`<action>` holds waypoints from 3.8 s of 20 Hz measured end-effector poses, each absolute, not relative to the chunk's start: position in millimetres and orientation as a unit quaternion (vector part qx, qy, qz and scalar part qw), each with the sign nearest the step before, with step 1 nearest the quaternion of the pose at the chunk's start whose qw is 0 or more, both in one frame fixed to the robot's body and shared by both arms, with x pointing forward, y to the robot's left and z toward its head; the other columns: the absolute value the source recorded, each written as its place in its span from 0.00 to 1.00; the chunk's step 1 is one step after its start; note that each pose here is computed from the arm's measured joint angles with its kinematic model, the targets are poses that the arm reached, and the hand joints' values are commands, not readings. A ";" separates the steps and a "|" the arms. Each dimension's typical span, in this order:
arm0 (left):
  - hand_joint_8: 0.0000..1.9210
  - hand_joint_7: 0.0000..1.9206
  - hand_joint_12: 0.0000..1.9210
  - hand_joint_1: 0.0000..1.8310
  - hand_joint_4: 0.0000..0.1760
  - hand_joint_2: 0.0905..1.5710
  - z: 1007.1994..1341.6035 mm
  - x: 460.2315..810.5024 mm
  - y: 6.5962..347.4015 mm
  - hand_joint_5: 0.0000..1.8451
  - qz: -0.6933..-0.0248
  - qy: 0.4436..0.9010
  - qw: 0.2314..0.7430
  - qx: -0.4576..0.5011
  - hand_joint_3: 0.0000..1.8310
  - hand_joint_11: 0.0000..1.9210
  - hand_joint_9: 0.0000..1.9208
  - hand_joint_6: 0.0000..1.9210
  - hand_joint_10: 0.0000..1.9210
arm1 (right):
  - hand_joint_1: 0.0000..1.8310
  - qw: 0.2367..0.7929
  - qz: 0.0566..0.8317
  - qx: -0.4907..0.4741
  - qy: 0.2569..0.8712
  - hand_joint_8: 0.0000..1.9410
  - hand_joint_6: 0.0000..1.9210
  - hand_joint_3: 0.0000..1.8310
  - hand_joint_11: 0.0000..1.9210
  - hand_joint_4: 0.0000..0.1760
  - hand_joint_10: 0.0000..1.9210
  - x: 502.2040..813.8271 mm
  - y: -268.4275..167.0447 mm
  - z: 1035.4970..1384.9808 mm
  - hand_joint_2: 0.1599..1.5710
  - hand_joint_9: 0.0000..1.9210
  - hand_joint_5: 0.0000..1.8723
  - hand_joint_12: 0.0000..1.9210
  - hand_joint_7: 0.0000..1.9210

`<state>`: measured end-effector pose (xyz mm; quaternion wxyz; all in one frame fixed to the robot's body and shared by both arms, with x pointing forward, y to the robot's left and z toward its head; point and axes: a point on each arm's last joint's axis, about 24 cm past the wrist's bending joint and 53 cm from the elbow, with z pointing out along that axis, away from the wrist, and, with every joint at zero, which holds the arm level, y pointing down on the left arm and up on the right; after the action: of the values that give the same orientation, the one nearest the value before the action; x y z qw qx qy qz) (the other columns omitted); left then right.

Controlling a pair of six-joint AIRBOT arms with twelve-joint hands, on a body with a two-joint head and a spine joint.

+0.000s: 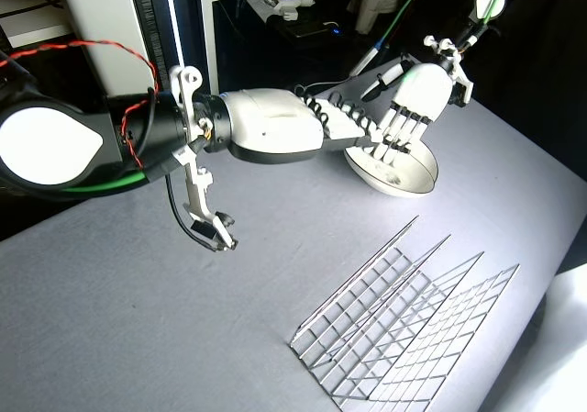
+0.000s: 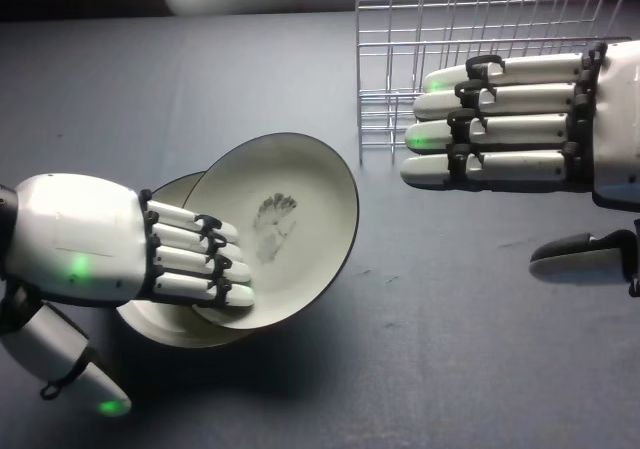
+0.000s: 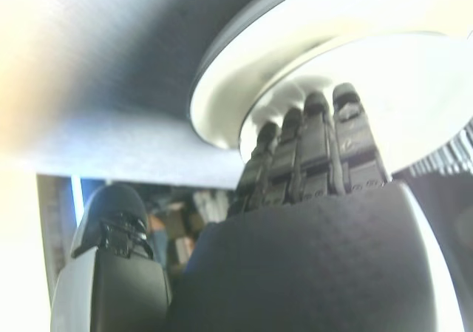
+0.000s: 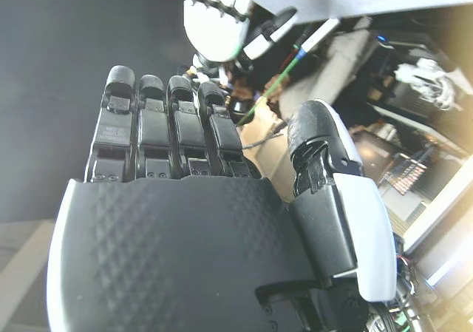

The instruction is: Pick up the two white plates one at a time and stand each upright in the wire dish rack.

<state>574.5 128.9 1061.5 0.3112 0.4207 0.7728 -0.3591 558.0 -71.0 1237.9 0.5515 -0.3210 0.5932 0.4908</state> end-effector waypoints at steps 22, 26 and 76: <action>0.00 0.00 0.00 0.00 0.00 0.69 1065.6 573.2 113.0 0.00 -0.381 0.769 0.316 0.406 0.00 0.00 0.00 0.00 0.00 | 0.73 0.532 0.478 -0.283 0.640 0.00 0.01 0.00 0.00 0.00 0.00 599.6 6.8 1202.8 0.63 0.11 0.12 0.40 0.09; 0.00 0.00 0.00 0.00 0.00 0.70 1065.1 574.0 114.9 0.00 -0.385 0.771 0.314 0.399 0.00 0.00 0.00 0.00 0.00 | 0.71 0.522 0.480 -0.288 0.643 0.00 0.00 0.00 0.00 0.00 0.00 598.3 24.1 1193.3 0.63 0.13 0.13 0.44 0.10; 0.00 0.00 0.00 0.00 0.00 0.71 1081.5 585.6 129.6 0.00 -0.394 0.773 0.322 0.379 0.00 0.00 0.00 0.00 0.00 | 0.76 0.540 0.507 -0.289 0.606 0.49 0.50 0.00 0.46 0.00 0.55 648.4 99.1 1177.5 0.66 0.52 0.51 0.63 0.53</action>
<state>585.6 129.6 1081.5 0.3223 0.3792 0.7728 -0.3938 648.4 99.1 1177.5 0.5404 -0.2892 0.6063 0.5067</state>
